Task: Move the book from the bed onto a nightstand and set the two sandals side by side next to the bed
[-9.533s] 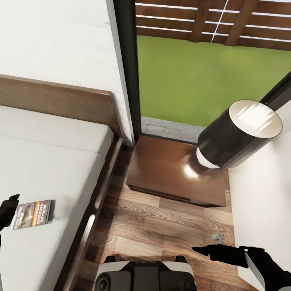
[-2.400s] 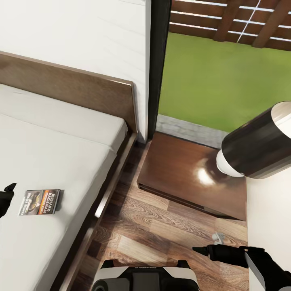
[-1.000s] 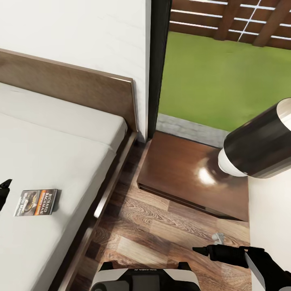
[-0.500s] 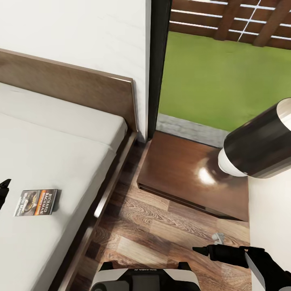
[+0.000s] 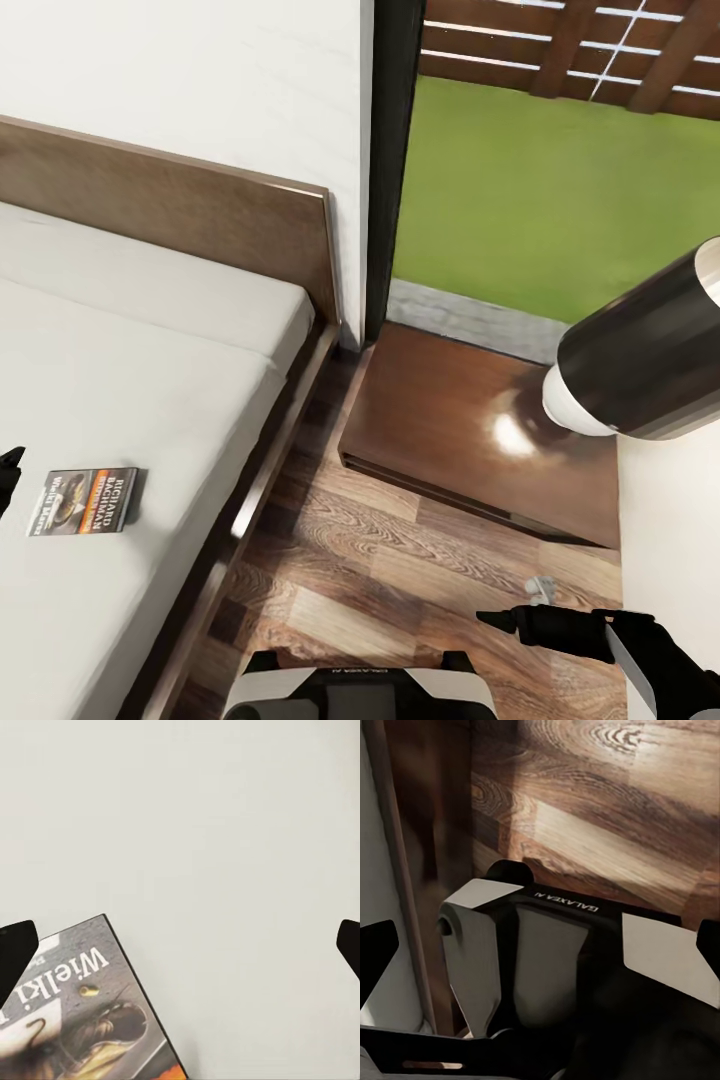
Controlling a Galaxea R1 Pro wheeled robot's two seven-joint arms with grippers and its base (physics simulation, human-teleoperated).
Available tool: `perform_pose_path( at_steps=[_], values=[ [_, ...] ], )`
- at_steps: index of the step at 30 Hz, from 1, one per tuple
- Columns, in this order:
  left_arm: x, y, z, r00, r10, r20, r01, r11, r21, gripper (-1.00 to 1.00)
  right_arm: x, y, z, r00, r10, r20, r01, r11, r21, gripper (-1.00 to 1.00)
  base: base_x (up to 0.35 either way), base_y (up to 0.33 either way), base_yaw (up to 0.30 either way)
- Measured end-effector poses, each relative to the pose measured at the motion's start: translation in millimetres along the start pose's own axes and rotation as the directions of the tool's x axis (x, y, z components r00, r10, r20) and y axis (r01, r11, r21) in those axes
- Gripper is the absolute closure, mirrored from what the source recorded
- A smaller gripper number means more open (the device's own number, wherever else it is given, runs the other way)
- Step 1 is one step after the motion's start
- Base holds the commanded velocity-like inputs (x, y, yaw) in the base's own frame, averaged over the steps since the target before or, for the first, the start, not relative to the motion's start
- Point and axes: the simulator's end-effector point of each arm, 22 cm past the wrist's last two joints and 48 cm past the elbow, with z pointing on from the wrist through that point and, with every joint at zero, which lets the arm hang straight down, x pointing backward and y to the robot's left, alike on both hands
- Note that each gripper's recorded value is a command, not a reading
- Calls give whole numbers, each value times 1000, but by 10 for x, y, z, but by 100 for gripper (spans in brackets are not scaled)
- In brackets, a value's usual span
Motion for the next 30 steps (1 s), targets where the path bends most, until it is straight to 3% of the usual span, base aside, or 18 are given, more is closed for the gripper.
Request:
perform_pose_path(
  at_steps=[19,30],
  values=[
    [186,118,184,1000,0,0,0,1000,0,-100,-31,-191,214,1000,-1,0,1,1000,0,-100,0,0,0],
    [111,74,178,1000,8,18,-8,1000,8,-100,-34,-192,213,1000,-1,0,1,1000,0,-100,0,0,0]
  ],
)
